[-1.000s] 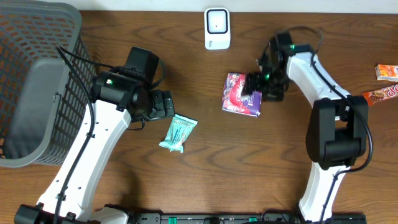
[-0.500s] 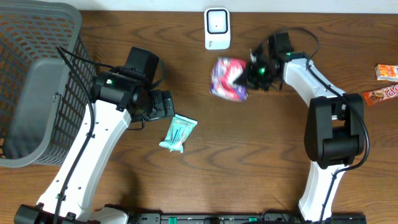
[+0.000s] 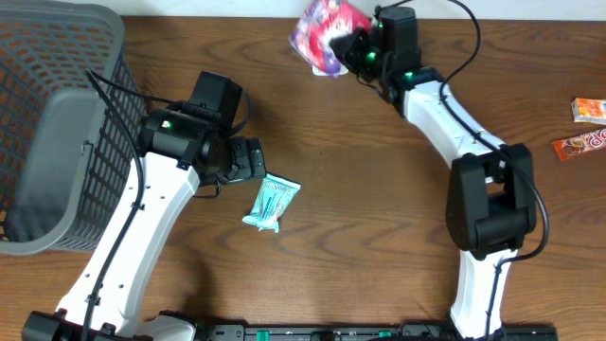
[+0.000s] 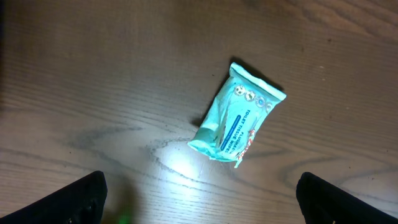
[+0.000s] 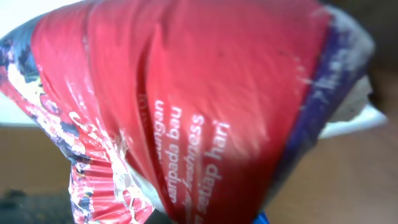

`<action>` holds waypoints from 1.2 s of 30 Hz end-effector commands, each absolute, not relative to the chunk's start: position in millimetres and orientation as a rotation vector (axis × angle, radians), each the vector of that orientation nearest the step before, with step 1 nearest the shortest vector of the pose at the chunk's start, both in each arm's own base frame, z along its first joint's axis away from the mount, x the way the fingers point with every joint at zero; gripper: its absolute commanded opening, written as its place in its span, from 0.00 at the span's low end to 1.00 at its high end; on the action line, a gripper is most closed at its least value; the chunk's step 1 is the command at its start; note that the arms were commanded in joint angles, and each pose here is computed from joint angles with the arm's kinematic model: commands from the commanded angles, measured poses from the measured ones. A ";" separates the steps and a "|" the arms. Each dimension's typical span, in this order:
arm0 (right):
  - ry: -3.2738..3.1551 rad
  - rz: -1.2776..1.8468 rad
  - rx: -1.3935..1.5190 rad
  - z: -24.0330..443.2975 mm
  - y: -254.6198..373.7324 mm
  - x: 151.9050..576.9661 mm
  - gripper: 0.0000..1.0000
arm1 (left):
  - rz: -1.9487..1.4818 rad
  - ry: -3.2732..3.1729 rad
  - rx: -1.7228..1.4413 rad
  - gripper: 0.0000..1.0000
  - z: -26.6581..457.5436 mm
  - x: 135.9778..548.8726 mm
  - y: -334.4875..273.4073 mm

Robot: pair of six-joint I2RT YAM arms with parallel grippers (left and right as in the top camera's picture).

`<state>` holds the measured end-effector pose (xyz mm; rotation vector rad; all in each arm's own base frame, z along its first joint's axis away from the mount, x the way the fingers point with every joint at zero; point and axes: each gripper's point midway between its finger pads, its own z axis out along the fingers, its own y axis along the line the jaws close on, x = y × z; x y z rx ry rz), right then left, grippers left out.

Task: Scan the item barcode
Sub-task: 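Hold the red-purple bag in front of the white scanner, then carry the red-purple bag right and drop it at the edge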

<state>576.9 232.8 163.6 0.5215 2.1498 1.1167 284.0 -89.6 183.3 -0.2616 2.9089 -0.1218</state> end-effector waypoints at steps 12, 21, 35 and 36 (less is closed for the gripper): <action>2.108 1.064 0.547 155.8 186.3 601.0 0.01 | -0.104 2.916 -0.251 0.98 181.2 282.6 -88.4; 2.090 0.793 0.690 230.4 23.6 567.6 0.01 | -0.104 2.916 -0.251 0.98 181.2 282.6 -88.4; 2.356 -0.028 1.153 145.6 -250.2 416.5 0.01 | -0.104 2.916 -0.251 0.98 181.2 282.6 -88.4; 2.361 -0.038 1.177 140.4 -259.6 409.9 0.01 | -0.104 2.916 -0.251 0.98 181.2 282.6 -88.4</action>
